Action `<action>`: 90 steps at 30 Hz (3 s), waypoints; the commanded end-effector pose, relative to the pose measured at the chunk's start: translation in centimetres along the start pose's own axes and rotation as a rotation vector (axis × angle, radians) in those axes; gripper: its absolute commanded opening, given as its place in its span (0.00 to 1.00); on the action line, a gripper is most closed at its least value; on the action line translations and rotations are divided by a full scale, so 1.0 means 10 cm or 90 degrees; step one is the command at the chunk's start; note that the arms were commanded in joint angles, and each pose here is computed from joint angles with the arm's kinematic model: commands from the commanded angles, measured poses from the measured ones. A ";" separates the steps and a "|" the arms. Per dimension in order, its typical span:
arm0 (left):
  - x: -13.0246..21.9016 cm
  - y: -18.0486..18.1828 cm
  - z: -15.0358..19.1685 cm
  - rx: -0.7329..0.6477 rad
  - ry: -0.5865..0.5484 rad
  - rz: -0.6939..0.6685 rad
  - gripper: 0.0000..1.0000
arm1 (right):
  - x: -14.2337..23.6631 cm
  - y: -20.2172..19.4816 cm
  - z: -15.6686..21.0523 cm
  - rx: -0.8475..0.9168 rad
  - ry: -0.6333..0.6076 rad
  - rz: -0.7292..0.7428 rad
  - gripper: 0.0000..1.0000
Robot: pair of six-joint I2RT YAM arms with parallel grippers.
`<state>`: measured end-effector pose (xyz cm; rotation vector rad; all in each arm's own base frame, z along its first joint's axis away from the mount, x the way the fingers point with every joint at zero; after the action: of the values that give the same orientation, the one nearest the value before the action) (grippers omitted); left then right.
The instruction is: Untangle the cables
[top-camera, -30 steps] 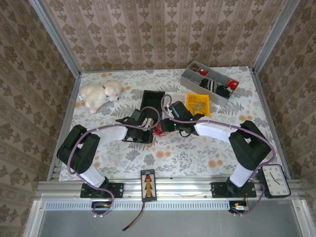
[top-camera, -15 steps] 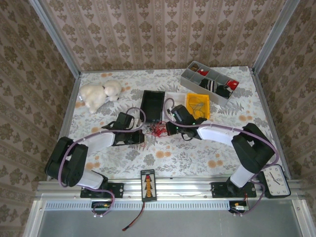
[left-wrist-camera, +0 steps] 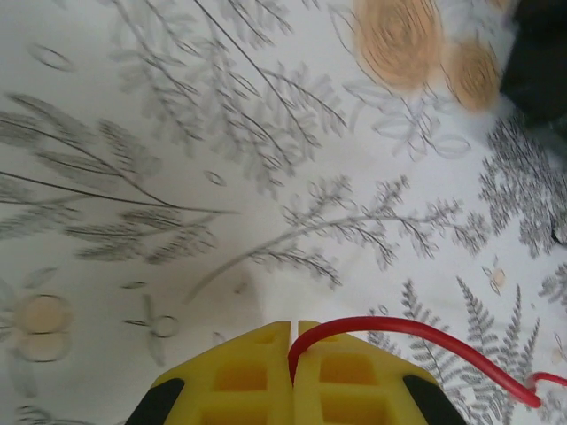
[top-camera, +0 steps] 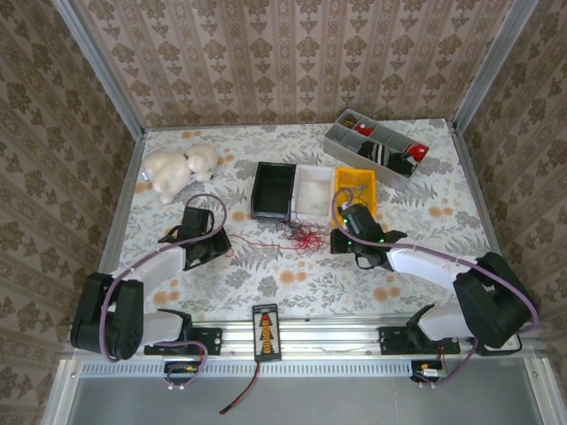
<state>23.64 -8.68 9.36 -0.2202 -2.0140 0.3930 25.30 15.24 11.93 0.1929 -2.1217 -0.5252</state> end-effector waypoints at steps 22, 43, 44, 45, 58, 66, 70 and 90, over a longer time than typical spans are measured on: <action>0.93 0.69 -0.13 0.209 -0.119 -0.354 0.00 | 0.17 -0.96 -0.04 -0.290 -0.080 0.267 0.00; 1.18 0.46 -0.54 0.201 -0.212 -0.149 0.00 | 0.21 -1.02 0.01 -0.310 -0.096 0.254 0.00; 1.18 0.37 -0.59 0.182 -0.229 -0.108 0.00 | 0.17 -0.96 0.01 -0.292 -0.088 0.232 0.00; 1.20 0.29 -0.64 0.160 -0.245 -0.073 0.00 | 0.14 -0.89 0.01 -0.264 -0.078 0.211 0.00; 1.70 -0.44 -0.99 -0.048 -0.340 0.096 0.00 | -0.08 -0.04 0.10 -0.009 0.056 -0.034 0.00; 1.54 -0.81 -0.96 -0.125 -0.302 0.122 0.00 | -0.04 0.01 0.03 -0.014 0.030 -0.029 0.39; 1.41 -0.90 -0.93 -0.133 -0.280 0.095 0.00 | 0.16 -0.03 -0.13 -0.029 -0.057 0.003 0.52; 0.96 -1.38 -0.88 -0.284 -0.178 -0.075 0.00 | 0.53 -0.36 -0.47 -0.126 -0.176 0.087 0.53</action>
<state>26.87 -16.59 25.42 -0.3680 -2.3583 -0.0027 25.80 9.19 16.15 -0.1128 -2.3174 -0.6943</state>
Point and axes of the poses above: each hand's point on the last joint's axis, 136 mm out from that joint toward the fingers, its own x axis back along the fingers, its own y axis along the line the jaws close on, z = x × y, the point moved 7 cm from there along x, back along the fingers, and after that the axes turned 12 degrees about -x, right-handed, at the moved point
